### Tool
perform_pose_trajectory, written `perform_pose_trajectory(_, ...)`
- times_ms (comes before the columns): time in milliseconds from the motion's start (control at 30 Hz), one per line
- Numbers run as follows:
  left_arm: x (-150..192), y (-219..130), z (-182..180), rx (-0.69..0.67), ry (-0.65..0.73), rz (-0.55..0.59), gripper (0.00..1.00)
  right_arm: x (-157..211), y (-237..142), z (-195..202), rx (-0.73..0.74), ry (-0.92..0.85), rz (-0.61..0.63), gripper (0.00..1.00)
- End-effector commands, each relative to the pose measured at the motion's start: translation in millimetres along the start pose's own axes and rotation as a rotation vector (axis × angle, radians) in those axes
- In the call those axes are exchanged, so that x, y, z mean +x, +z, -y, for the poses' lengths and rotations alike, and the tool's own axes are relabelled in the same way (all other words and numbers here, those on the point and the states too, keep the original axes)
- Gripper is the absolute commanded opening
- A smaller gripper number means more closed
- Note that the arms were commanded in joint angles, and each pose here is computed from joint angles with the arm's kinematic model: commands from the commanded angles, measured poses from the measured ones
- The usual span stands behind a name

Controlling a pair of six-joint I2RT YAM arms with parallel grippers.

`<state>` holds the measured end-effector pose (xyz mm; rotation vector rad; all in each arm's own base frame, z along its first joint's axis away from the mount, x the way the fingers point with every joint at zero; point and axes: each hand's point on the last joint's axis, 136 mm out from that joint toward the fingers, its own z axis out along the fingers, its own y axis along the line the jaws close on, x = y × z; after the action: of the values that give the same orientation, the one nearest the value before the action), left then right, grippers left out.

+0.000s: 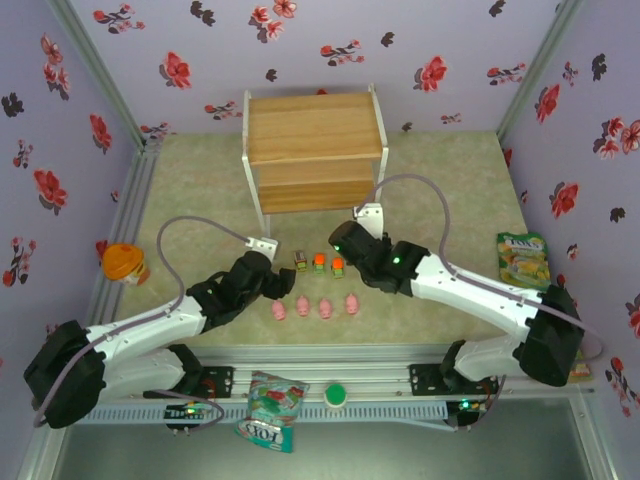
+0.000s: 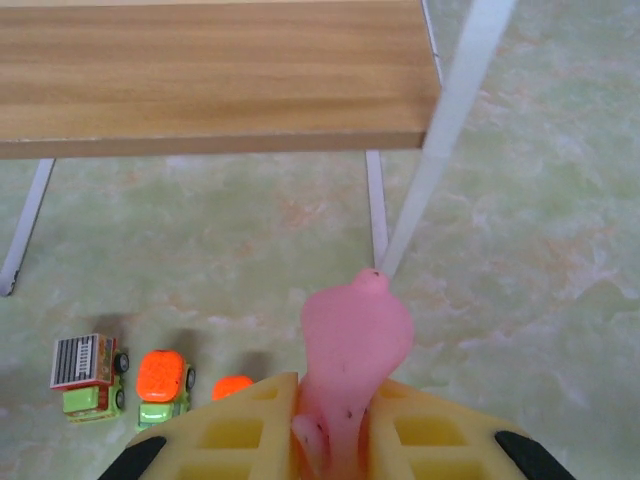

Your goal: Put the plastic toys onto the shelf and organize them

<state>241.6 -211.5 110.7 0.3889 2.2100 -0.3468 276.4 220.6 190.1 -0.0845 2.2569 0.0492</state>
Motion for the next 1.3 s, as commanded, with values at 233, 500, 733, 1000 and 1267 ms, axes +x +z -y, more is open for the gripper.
perform_pose_trajectory(233,-14.7,-2.6,12.6,0.038,0.024,0.031,0.77,-36.8,25.3,-14.0,-0.025,-0.036,0.011,0.21)
perform_pose_trajectory(500,-14.6,-3.6,12.2,0.038,0.028,0.032,0.77,-55.5,39.7,-15.0,-0.015,-0.036,0.026,0.21)
perform_pose_trajectory(733,-15.1,-3.5,11.8,0.036,0.025,0.033,0.77,-58.7,54.2,-15.9,-0.002,-0.023,0.036,0.21)
perform_pose_trajectory(1000,-15.8,-5.7,11.8,0.039,0.024,0.038,0.78,-68.5,58.9,-13.6,0.015,0.006,0.075,0.21)
perform_pose_trajectory(1267,-15.6,-5.3,12.2,0.04,0.025,0.037,0.78,-75.0,61.8,-5.4,0.037,0.043,0.092,0.21)
